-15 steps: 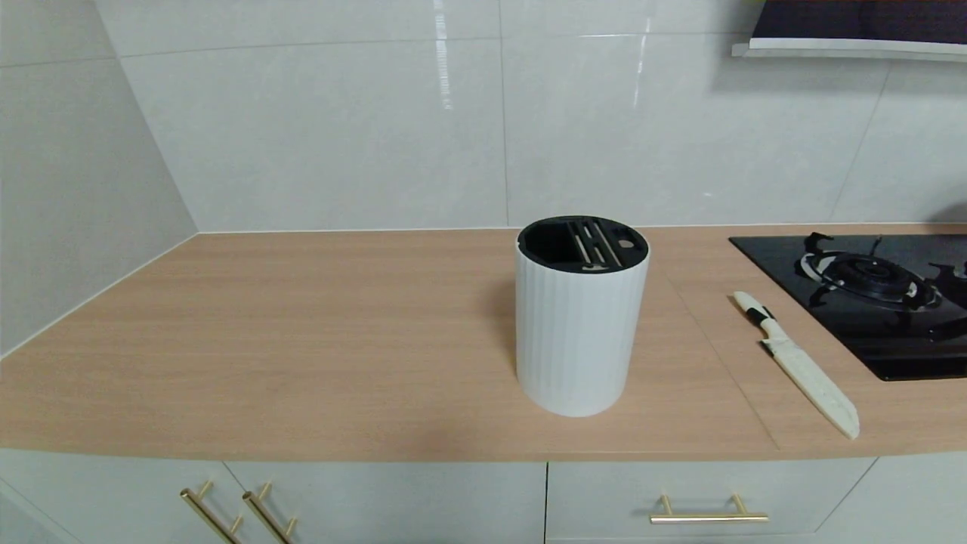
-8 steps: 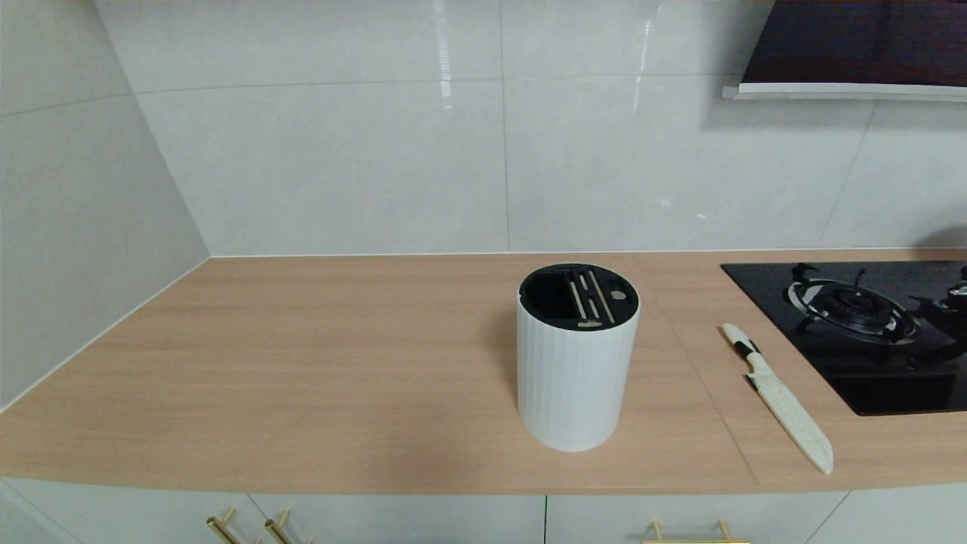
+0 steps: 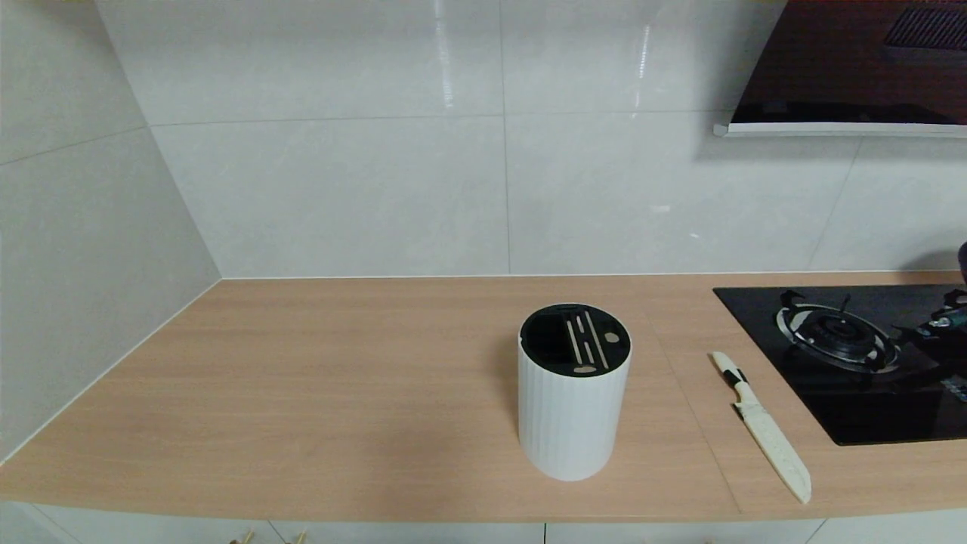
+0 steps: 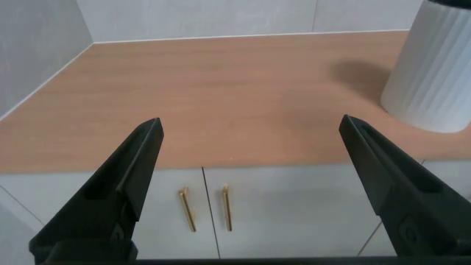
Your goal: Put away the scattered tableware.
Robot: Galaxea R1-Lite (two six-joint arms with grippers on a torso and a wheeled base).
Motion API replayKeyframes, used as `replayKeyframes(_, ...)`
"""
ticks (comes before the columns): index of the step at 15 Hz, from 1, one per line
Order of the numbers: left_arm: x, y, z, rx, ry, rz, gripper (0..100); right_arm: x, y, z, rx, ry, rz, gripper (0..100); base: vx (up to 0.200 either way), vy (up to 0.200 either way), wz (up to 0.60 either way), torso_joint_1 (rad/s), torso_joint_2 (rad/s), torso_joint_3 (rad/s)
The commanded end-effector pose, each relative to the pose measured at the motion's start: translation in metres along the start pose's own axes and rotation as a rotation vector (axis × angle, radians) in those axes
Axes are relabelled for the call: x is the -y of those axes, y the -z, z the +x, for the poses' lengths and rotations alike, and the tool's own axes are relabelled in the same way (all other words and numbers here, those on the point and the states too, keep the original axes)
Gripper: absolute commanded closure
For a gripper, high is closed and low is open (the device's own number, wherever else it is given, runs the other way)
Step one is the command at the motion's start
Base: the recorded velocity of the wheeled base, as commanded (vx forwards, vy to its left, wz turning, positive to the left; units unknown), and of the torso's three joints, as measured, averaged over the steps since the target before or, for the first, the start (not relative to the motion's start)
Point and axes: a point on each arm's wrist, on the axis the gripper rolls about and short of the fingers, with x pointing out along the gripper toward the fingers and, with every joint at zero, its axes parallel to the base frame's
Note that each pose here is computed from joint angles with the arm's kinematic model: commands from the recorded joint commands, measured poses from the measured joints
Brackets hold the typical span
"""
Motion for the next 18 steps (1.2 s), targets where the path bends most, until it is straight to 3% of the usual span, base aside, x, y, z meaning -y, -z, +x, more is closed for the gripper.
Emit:
replayKeyframes(1, 0.0000, 0.0000, 0.0000, 0.001, 0.001, 0.000, 0, 0.0000, 0.0000, 0.0001, -0.002, 0.000, 0.000, 0, 0.000, 0.000, 0.00, 0.188, -0.39, -0.212)
replayKeyframes(18, 0.0000, 0.0000, 0.0000, 0.001, -0.002, 0.000, 0, 0.0003, 0.0000, 0.0000, 0.000, 0.012, -0.011, 0, 0.000, 0.000, -0.04, 0.010, -0.02, -0.010)
